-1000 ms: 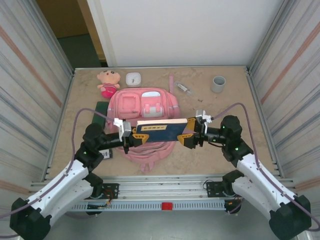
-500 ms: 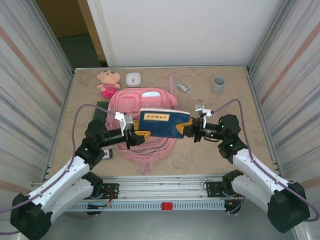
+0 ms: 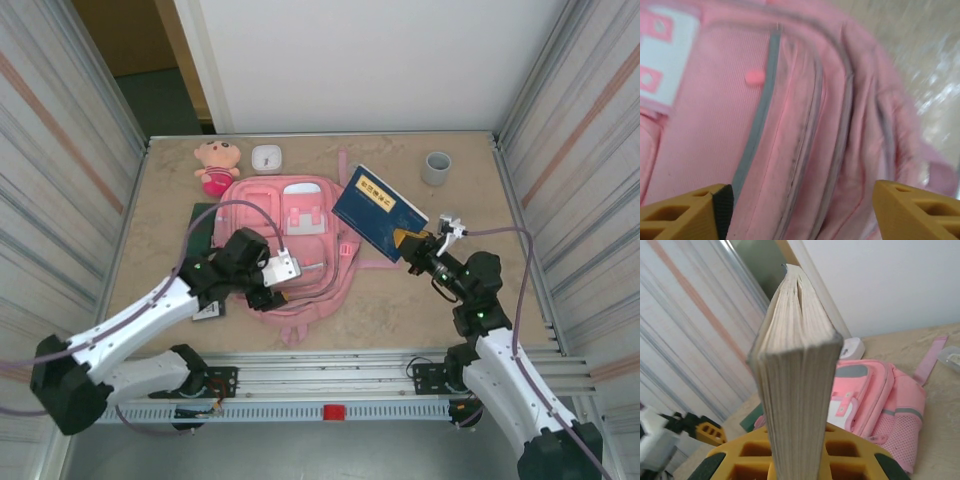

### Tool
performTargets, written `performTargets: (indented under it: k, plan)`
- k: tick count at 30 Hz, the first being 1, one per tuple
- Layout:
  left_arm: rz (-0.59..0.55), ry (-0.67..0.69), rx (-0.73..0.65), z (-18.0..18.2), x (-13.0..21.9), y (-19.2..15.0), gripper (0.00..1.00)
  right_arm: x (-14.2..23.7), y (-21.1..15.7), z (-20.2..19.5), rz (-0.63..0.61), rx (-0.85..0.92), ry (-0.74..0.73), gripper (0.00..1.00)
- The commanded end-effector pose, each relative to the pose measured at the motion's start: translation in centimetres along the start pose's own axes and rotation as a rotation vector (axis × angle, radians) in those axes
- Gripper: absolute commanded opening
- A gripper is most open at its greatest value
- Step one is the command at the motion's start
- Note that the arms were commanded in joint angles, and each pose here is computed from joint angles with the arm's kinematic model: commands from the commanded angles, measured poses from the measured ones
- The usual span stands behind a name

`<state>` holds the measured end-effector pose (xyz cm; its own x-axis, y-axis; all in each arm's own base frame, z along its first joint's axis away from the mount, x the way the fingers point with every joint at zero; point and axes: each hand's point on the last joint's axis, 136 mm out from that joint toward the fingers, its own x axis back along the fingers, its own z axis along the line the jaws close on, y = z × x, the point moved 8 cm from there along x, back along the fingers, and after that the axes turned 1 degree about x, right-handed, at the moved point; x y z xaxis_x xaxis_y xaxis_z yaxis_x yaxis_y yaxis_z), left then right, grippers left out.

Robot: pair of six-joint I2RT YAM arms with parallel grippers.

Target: Pack the student bag

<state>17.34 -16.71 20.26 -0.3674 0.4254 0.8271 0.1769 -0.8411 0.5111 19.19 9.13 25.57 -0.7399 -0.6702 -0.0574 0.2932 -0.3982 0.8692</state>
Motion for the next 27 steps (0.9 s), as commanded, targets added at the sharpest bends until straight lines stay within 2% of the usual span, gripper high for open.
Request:
performTargets:
  k: [1, 4, 8, 10, 14, 17, 20, 23, 25, 27]
  plan:
    - [0.026, 0.129, -0.07, 1.7, -1.0, 0.4, 0.78, 0.6, 0.2, 0.1, -0.034, 0.041, -0.021, 0.0]
    - [0.011, 0.127, -0.084, 2.3, -2.6, 1.4, 0.82, 0.7, -0.2, 0.1, -0.027, 0.037, -0.02, 0.0]
    - [0.052, -0.043, -0.138, 1.4, -4.4, 1.8, 0.87, 0.9, -0.2, 0.2, -0.026, 0.046, -0.013, 0.0]
    - [0.094, -0.084, -0.144, 1.2, -4.8, 1.7, 0.87, 0.9, -0.4, 0.1, -0.016, 0.055, -0.019, 0.0]
    - [0.164, -0.011, -0.142, 2.3, -6.4, 1.0, 0.89, 0.7, -0.4, 0.1, 0.01, 0.053, -0.014, 0.0]
    - [0.199, 0.093, -0.138, 3.5, -7.5, 0.6, 0.89, 0.6, -0.4, 0.3, 0.018, 0.053, 0.0, 0.0]
    - [0.203, 0.158, -0.124, 4.6, -8.3, 0.3, 0.8, 0.7, -0.3, 0.3, 0.014, 0.054, -0.003, 0.0]
    - [0.201, 0.157, -0.131, 4.7, -8.9, 0.3, 0.74, 0.9, -0.3, 0.4, 0.011, 0.059, -0.013, 0.0]
    - [0.189, 0.155, -0.128, 4.6, -8.9, 0.5, 0.59, 1.1, -0.3, 0.3, 0.011, 0.049, -0.036, 0.0]
    - [0.157, 0.163, -0.126, 4.3, -8.3, 1.2, 0.36, 1.3, -0.2, -0.1, 0.006, -0.003, -0.081, 0.0]
